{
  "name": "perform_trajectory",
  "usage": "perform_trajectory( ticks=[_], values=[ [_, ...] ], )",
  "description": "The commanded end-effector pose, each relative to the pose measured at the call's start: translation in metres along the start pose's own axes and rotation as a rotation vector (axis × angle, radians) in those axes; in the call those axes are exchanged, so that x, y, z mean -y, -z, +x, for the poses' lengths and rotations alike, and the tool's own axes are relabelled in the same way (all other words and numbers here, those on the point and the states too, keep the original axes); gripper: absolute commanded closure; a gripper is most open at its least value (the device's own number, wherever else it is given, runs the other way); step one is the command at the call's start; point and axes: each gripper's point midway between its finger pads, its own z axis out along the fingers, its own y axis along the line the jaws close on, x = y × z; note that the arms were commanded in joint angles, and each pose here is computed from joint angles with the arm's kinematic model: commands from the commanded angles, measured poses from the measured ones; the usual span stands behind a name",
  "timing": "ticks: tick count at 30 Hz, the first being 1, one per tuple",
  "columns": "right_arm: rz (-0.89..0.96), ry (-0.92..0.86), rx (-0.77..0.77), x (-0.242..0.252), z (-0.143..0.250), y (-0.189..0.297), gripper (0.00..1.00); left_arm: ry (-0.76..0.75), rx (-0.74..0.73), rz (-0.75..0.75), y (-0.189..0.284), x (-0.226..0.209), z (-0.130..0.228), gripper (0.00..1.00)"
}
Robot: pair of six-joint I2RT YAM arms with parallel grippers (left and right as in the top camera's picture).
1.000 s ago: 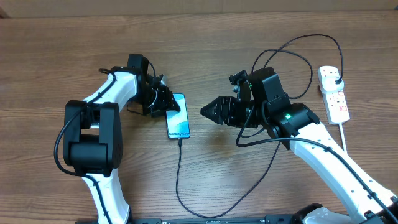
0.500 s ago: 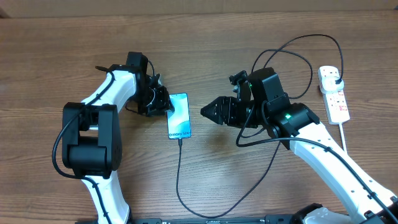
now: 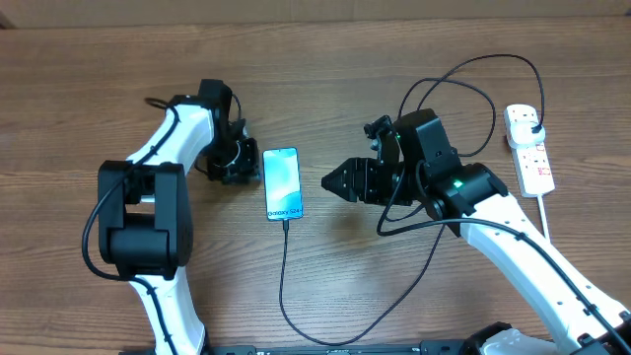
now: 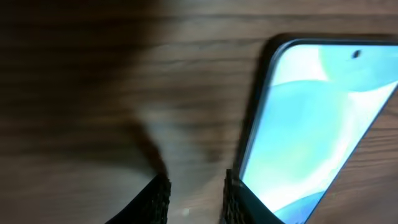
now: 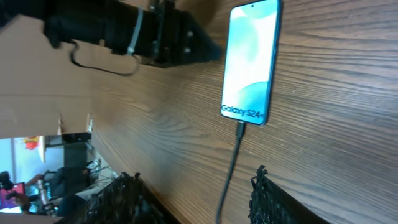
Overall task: Plug charger to phone and switch on socket
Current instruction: 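Lift the left gripper away and move the right gripper to the power strip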
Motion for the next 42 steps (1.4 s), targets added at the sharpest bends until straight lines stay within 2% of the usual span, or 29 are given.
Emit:
perform_trajectory(
  ticks=[1, 6, 11, 17, 20, 23, 24, 29, 30, 31, 32, 35, 38, 42],
  values=[
    [0.033, 0.033, 0.017, 0.010, -0.005, 0.004, 0.40, -0.019, 0.118, -0.060, 0.042, 0.000, -0.030, 0.68],
    [0.141, 0.013, 0.042, 0.033, -0.012, 0.015, 0.41, -0.067, 0.264, -0.030, 0.120, 0.027, -0.043, 0.66],
    [0.256, -0.014, 0.075, 0.057, -0.027, 0.048, 0.47, -0.109, 0.415, 0.016, 0.195, 0.050, -0.037, 0.64],
    [0.350, -0.073, 0.186, 0.087, -0.055, 0.107, 0.67, -0.166, 0.575, 0.047, 0.270, 0.066, -0.007, 0.60],
    [0.377, -0.108, 0.261, 0.102, -0.069, 0.136, 0.87, -0.183, 0.642, 0.063, 0.295, 0.070, 0.009, 0.58],
    [0.407, -0.147, 0.333, 0.119, -0.081, 0.164, 0.91, -0.192, 0.677, 0.071, 0.311, 0.071, 0.024, 0.56],
    [0.420, -0.173, 0.364, 0.128, -0.084, 0.175, 0.96, -0.193, 0.681, 0.072, 0.314, 0.071, 0.029, 0.49],
    [0.475, -0.283, 0.496, 0.168, -0.094, 0.224, 0.96, -0.187, 0.667, 0.065, 0.315, 0.068, 0.041, 0.27],
    [0.487, -0.306, 0.526, 0.176, -0.095, 0.234, 0.96, -0.185, 0.656, 0.062, 0.313, 0.067, 0.042, 0.20],
    [0.499, -0.333, 0.561, 0.186, -0.096, 0.246, 0.96, -0.182, 0.646, 0.060, 0.311, 0.067, 0.043, 0.06],
    [0.512, -0.367, 0.602, 0.197, -0.098, 0.259, 0.96, -0.182, 0.643, 0.059, 0.311, 0.066, 0.043, 0.00],
    [0.537, -0.409, 0.663, 0.219, -0.100, 0.280, 0.96, -0.181, 0.642, 0.058, 0.310, 0.066, 0.043, 0.00],
    [0.562, -0.497, 0.734, 0.263, -0.105, 0.302, 0.96, -0.181, 0.642, 0.059, 0.310, 0.066, 0.043, 0.00],
    [0.551, -0.543, 0.728, 0.293, -0.106, 0.300, 0.96, -0.181, 0.642, 0.059, 0.310, 0.066, 0.043, 0.00]
  ],
)
